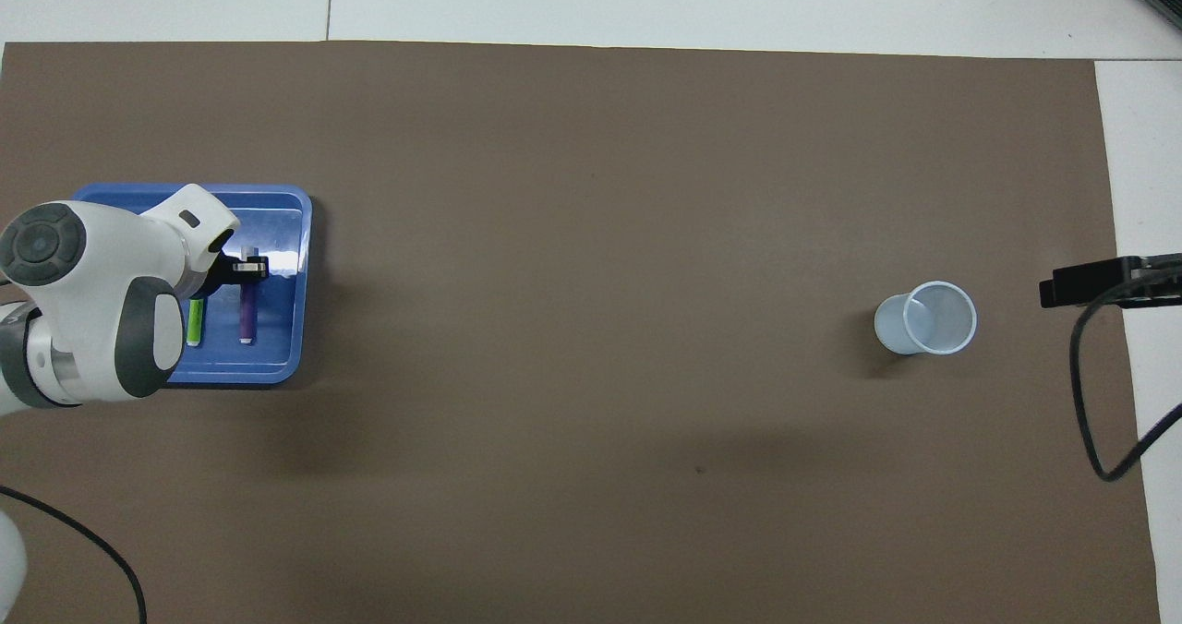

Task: Transfer and insert pens with both arms
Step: 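Lift the purple pen with the left gripper while the right gripper approaches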

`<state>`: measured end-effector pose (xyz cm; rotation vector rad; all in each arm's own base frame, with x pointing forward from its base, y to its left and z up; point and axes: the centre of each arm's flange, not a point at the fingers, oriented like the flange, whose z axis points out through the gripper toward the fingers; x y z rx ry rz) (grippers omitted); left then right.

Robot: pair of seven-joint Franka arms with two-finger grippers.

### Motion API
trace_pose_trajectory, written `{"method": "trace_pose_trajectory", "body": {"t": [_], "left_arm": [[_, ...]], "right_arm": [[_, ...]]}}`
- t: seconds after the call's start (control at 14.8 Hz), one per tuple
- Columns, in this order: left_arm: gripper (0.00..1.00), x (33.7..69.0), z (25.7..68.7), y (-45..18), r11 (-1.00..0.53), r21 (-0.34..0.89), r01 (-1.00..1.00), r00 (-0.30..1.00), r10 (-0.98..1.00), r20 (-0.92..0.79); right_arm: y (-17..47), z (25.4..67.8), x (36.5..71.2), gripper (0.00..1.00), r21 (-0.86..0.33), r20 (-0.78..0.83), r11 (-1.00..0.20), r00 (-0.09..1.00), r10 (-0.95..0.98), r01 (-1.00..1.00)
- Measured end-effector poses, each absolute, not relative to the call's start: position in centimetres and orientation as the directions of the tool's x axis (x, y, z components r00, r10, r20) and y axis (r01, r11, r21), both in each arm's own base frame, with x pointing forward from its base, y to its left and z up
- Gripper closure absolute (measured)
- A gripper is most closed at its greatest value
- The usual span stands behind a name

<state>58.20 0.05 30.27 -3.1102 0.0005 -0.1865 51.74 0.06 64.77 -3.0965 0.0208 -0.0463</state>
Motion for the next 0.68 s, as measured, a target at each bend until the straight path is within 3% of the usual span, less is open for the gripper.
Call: {"method": "trace_pose_trajectory", "body": {"t": [0.41,0.68], "left_arm": [[0.84,58.7,31.1,-0.1,-0.997,-0.016,0.081,0.990,0.079,0.113],[0.84,61.3,37.6,-0.8,-0.987,-0.001,0.159,0.986,0.159,0.058]], "right_arm": [[5.3,61.1,53.0,0.00,-0.205,0.027,-0.977,0.998,-0.065,-0.058],[10.1,59.9,53.0,0.00,-0.324,0.005,-0.939,0.993,-0.121,-0.113]]}}
